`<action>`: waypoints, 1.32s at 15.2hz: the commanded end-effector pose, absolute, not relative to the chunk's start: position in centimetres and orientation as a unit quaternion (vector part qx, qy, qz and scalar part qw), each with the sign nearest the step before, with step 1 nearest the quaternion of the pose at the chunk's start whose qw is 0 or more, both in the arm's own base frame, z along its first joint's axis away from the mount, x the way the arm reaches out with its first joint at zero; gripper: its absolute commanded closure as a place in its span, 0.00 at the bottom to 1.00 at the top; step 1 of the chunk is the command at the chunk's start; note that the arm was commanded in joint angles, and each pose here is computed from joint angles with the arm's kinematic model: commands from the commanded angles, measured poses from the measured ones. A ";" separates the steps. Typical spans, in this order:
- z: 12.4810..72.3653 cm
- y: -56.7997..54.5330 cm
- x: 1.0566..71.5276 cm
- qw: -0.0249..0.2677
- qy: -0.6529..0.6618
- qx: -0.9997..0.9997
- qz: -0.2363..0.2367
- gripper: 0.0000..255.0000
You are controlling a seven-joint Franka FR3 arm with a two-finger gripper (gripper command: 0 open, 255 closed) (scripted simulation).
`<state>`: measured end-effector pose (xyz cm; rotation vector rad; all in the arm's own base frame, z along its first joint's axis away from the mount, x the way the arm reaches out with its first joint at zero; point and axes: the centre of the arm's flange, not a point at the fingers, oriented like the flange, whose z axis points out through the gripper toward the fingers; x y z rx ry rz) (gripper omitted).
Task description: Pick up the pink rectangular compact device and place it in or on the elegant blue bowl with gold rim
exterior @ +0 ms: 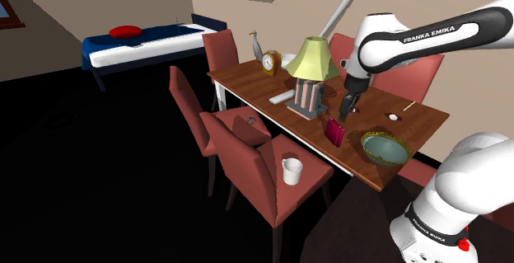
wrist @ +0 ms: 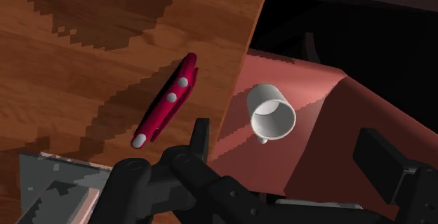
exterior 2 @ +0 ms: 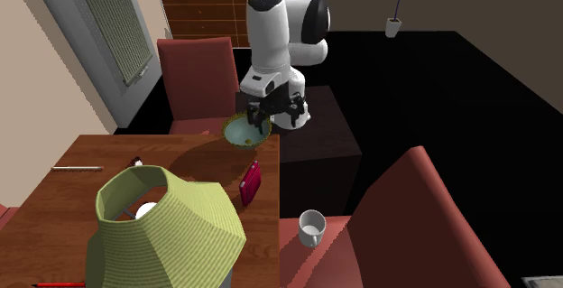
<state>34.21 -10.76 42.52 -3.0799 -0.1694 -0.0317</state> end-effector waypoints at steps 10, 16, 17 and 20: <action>32.3 -17.8 36.1 0.021 -0.036 -0.999 0.000 0.00; 29.1 -17.7 36.1 0.021 -0.036 -0.999 0.000 0.00; 28.8 -17.7 36.1 0.021 -0.036 -0.999 0.000 0.00; 28.8 -17.7 36.1 0.021 -0.036 -0.999 0.000 0.00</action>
